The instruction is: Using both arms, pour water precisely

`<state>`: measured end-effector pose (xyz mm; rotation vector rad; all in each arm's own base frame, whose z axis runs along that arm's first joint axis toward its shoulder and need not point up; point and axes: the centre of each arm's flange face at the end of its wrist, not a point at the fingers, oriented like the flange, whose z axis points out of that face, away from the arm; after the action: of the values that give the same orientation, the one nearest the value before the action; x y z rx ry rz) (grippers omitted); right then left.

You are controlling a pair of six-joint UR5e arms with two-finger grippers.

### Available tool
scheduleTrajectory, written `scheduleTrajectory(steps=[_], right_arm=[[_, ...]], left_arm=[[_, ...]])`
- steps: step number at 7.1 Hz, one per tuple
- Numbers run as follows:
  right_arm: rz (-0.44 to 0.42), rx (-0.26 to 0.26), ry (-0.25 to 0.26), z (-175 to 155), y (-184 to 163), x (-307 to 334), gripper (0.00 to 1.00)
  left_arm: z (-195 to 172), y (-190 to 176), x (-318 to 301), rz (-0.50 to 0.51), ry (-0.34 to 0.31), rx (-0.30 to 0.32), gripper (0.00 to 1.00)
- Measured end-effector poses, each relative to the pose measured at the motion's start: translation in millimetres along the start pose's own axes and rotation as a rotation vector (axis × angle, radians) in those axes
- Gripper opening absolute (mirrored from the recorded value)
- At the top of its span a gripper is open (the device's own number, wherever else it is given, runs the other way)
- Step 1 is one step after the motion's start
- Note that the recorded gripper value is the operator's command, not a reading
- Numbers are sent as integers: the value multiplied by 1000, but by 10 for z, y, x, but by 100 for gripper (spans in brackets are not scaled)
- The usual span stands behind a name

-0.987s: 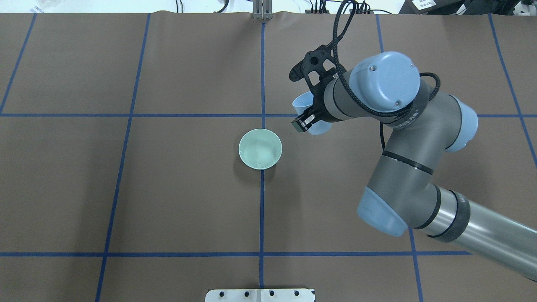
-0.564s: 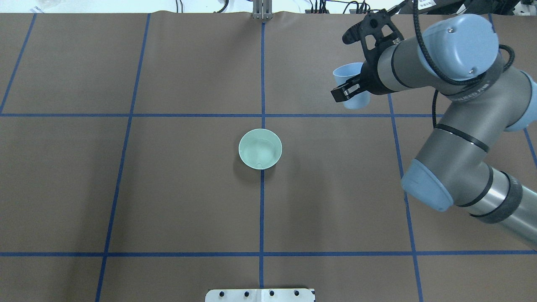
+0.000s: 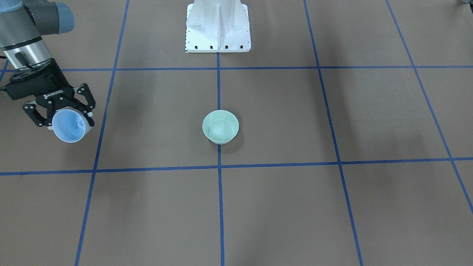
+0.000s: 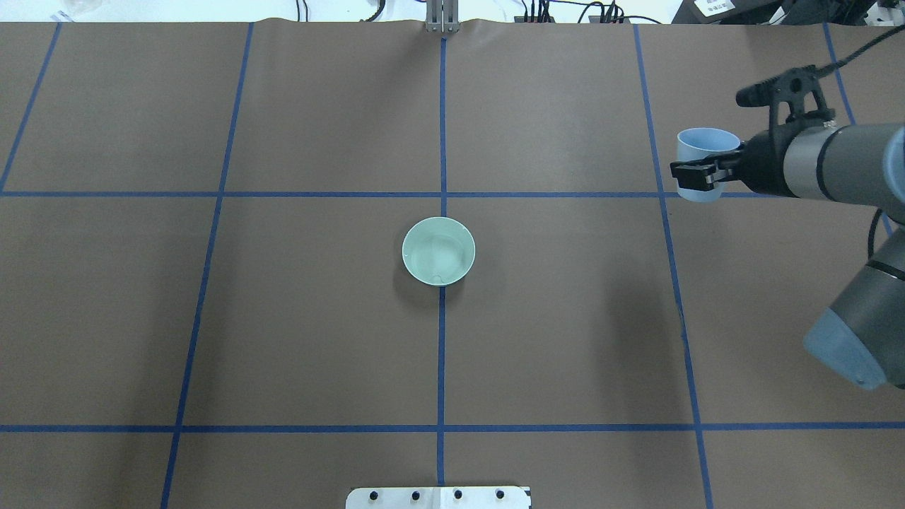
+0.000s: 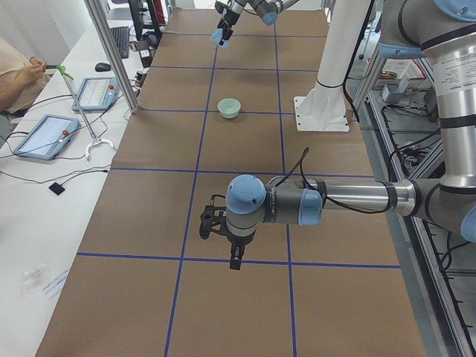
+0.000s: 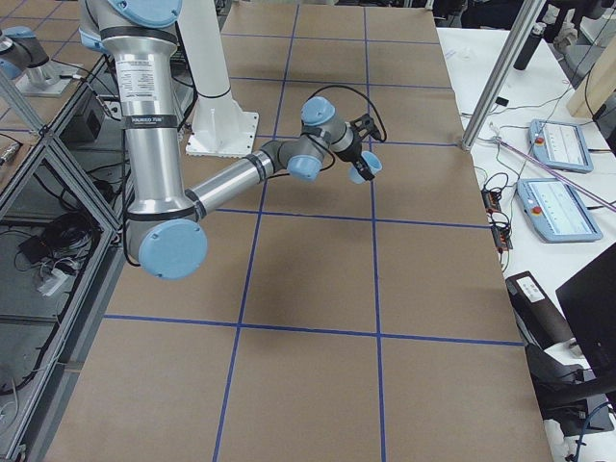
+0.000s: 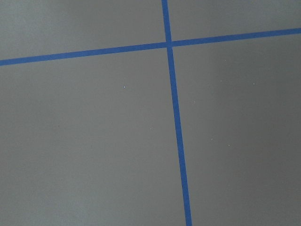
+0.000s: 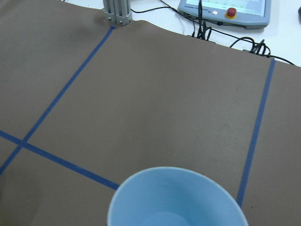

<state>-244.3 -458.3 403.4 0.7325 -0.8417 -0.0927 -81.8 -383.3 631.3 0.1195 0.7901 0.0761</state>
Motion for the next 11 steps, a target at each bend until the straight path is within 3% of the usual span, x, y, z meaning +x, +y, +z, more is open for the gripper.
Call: scheduleTrajectory(steps=[3, 5, 7, 10, 11], right_arm=[[-1, 130, 47, 208, 825, 1013, 0], [-12, 201, 47, 379, 1178, 1411, 0], [-18, 227, 53, 413, 1289, 1541, 15], [-66, 241, 104, 466, 1372, 1611, 17], [-77, 249, 120, 509, 1400, 1588, 23]], left_arm=[[-2, -2, 4, 2, 0, 1, 100], [-2, 3, 1, 1, 0, 1, 100], [-1, 7, -1, 0, 1, 0, 100], [1, 7, 1, 0, 2, 0, 100], [0, 7, 0, 0, 2, 0, 100]])
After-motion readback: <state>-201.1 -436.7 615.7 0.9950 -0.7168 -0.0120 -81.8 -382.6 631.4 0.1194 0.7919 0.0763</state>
